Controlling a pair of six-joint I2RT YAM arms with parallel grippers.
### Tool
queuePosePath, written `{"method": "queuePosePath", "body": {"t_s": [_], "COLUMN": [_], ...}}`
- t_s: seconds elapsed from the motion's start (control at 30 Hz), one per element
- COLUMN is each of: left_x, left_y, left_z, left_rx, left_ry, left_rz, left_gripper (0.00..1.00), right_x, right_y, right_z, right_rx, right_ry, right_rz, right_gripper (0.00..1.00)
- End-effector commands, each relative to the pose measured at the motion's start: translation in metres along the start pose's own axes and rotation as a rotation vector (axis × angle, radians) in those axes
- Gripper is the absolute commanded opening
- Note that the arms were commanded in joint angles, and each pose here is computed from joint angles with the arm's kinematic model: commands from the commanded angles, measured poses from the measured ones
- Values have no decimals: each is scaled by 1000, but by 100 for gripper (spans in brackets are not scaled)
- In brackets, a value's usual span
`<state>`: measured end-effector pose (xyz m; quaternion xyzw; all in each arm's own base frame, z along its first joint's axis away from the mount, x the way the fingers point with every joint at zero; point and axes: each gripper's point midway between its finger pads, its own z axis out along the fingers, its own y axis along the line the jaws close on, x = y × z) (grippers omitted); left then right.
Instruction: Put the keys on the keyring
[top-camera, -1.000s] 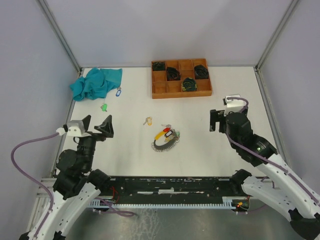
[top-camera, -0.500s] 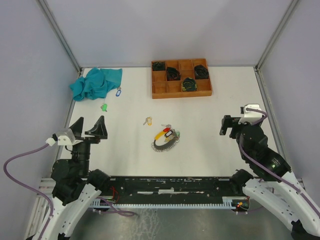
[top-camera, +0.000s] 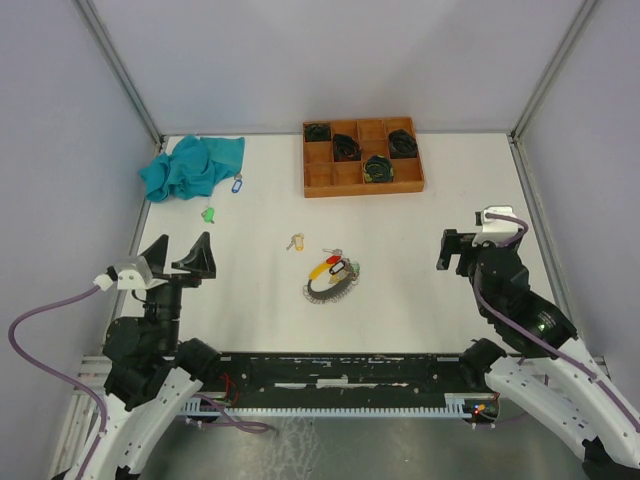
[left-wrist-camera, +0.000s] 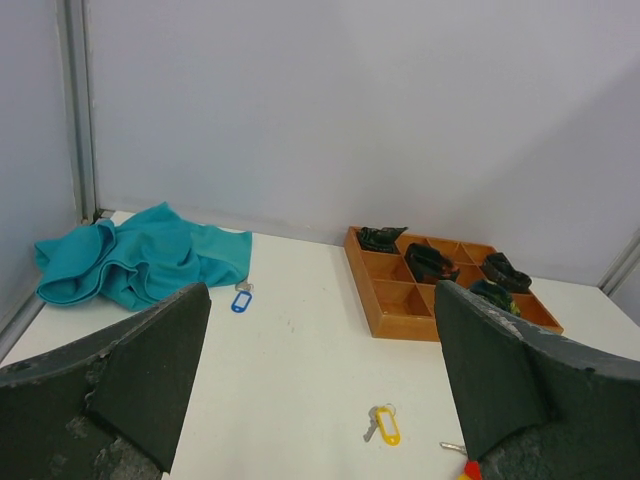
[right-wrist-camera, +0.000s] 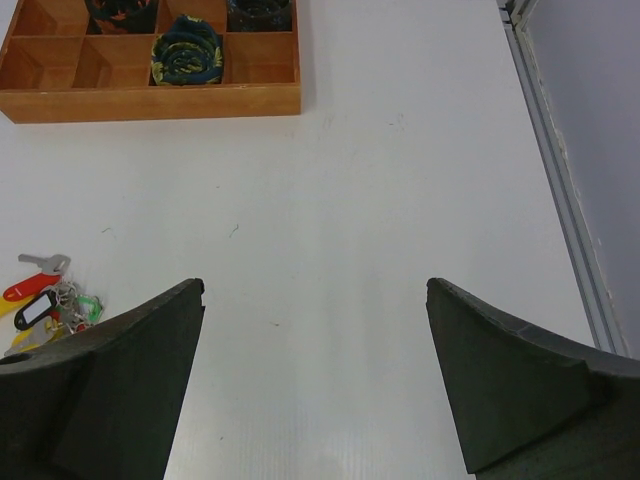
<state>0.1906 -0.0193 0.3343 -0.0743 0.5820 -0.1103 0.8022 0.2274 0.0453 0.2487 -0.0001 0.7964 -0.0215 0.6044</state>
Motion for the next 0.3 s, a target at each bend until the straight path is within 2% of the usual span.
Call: {"method": "queuePosePath", "body": {"t_s": [0.0, 0.27], "left_x": [-8, -6], "left_y": [-4, -7], "left_z": [0, 0], "left_rx": [20, 37], "left_ry": [-27, -22], "left_rz": [-21, -20], "left_gripper": [99, 99], "right_x": [-2, -4], "right_y": [-1, -1], "right_z": [1, -1], "right_rx": [11, 5], "right_ry": [-9, -5], "right_rz": [8, 13], "right_gripper": [100, 100]}}
